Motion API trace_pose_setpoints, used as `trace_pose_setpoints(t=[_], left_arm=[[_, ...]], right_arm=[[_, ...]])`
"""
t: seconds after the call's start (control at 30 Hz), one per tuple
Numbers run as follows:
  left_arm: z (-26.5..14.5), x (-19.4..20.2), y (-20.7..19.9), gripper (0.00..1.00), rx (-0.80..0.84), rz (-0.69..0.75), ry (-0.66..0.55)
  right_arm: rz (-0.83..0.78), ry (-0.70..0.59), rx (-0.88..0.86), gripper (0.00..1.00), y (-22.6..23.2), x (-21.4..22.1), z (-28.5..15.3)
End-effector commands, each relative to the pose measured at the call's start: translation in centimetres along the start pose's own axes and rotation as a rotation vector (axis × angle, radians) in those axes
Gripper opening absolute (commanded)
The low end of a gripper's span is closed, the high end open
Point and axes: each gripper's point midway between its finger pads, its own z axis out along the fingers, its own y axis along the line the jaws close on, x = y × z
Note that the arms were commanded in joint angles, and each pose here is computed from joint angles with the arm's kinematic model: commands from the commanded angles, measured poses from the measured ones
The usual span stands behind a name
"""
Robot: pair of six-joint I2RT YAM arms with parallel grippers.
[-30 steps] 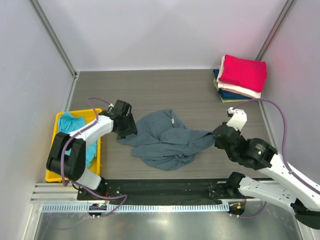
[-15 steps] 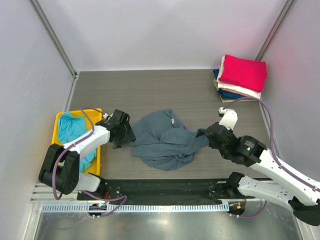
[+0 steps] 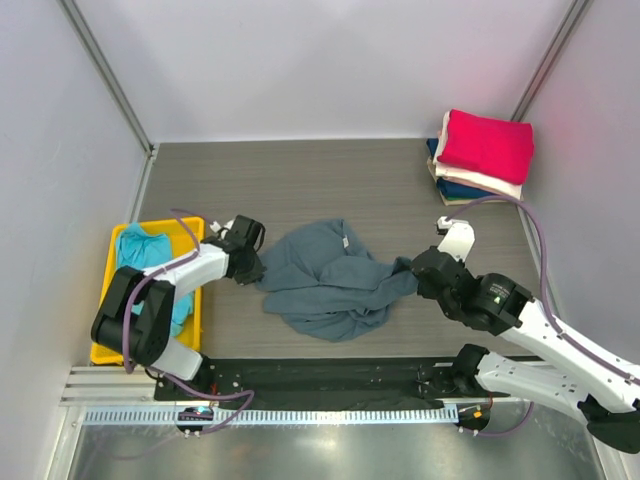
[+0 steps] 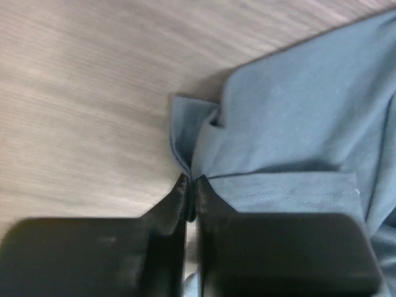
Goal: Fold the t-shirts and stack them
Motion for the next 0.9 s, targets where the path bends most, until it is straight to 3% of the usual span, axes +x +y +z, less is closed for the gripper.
trace_pose_setpoints(t=[0.0,0.1,0.27,0.53,0.67,0.87], left_arm=[[0.5,-2.1,-1.3,0.01,0.005,0.021,-0.062],[-3.3,-5.4,-1.7,0.00,-0.003,0.035,-0.164],[-14.3,-12.7,-3.9,0.00,0.079,0.039,-0.409],[-29.2,-16.2,-2.6,0.00,0.181,0.055,-0.609],[-37.0,-17.4,-2.2,0.00,0.288,0.066,-0.730],[-48.9,-18.3,-1.6,0.00,0.483,0.145,-0.971]], right_arm=[[0.019,-0.036,-0.009,0.01,0.4,-1.0,0.0],[0.017,-0.065,-0.018,0.01,0.6,-2.5,-0.6],[0.041,-0.168,-0.038,0.01,1.0,-7.8,-3.4],[0.001,-0.316,-0.053,0.01,0.8,-15.6,-8.5],[-0.010,-0.399,-0.178,0.01,1.5,-19.7,-12.8],[-0.100,-0.463,-0.561,0.01,4.9,-21.6,-19.6]])
